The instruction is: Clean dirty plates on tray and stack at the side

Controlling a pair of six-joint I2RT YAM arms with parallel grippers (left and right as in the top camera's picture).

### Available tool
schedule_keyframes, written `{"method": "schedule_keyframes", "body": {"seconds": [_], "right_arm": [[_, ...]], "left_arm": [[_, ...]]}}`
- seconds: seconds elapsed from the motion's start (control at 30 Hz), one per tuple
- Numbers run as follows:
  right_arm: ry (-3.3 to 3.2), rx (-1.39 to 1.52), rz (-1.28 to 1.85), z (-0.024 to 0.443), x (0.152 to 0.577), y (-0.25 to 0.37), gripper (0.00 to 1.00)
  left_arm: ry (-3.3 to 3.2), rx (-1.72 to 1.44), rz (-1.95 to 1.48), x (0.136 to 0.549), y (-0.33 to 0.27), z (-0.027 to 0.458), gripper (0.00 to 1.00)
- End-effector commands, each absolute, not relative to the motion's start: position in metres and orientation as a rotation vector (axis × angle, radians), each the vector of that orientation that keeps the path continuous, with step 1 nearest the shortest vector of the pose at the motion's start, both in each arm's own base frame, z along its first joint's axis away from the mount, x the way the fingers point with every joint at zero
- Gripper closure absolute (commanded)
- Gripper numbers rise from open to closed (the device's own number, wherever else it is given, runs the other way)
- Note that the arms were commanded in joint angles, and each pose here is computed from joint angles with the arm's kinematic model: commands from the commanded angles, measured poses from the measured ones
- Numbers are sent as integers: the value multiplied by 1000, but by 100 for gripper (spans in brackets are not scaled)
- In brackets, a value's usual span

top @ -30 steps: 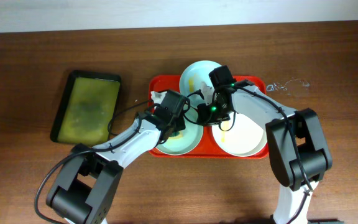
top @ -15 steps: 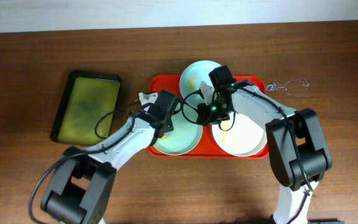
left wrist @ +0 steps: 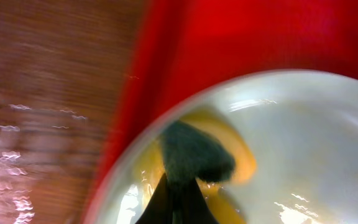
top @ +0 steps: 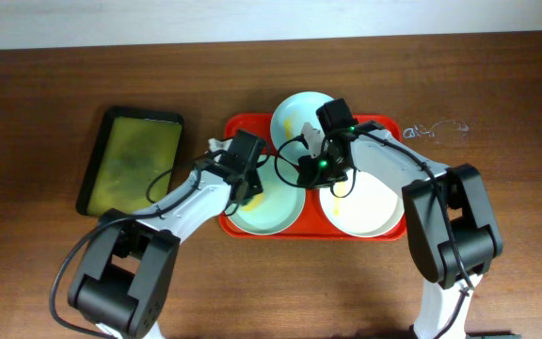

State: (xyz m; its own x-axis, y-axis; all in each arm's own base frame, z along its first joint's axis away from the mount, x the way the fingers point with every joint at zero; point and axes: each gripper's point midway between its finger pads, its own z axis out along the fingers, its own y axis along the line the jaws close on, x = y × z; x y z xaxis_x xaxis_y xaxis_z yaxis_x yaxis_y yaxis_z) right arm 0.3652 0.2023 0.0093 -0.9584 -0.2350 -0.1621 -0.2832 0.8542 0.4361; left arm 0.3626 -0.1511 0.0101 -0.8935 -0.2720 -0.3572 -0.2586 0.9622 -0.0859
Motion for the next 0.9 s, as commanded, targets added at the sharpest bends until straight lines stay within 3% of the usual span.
{"method": "schedule_keyframes", "body": {"seconds": [0.0, 0.1, 0.2, 0.37, 0.5, 0.67, 0.87], "right_arm": [[2932, -424, 697, 2, 364, 202, 87], [2931, -424, 697, 2, 364, 202, 87], [2929, -424, 698, 2, 365, 203, 87], [2930, -424, 698, 2, 364, 203, 87], [2930, -425, 697, 2, 365, 203, 87], [2929, -425, 697, 2, 365, 203, 87], [2930, -425, 697, 2, 365, 203, 87]], "left_arm": [[2660, -430, 396, 357, -81, 1, 100], [2639, -373, 204, 367, -102, 42, 100], [2753, -251, -444, 346, -186, 70, 100], [2787, -98, -379, 343, -231, 7, 100], [2769, -148, 25, 344, -180, -10, 100], [2613, -170, 471, 344, -117, 26, 100], [2527, -278, 325, 352, -107, 83, 100]]}}
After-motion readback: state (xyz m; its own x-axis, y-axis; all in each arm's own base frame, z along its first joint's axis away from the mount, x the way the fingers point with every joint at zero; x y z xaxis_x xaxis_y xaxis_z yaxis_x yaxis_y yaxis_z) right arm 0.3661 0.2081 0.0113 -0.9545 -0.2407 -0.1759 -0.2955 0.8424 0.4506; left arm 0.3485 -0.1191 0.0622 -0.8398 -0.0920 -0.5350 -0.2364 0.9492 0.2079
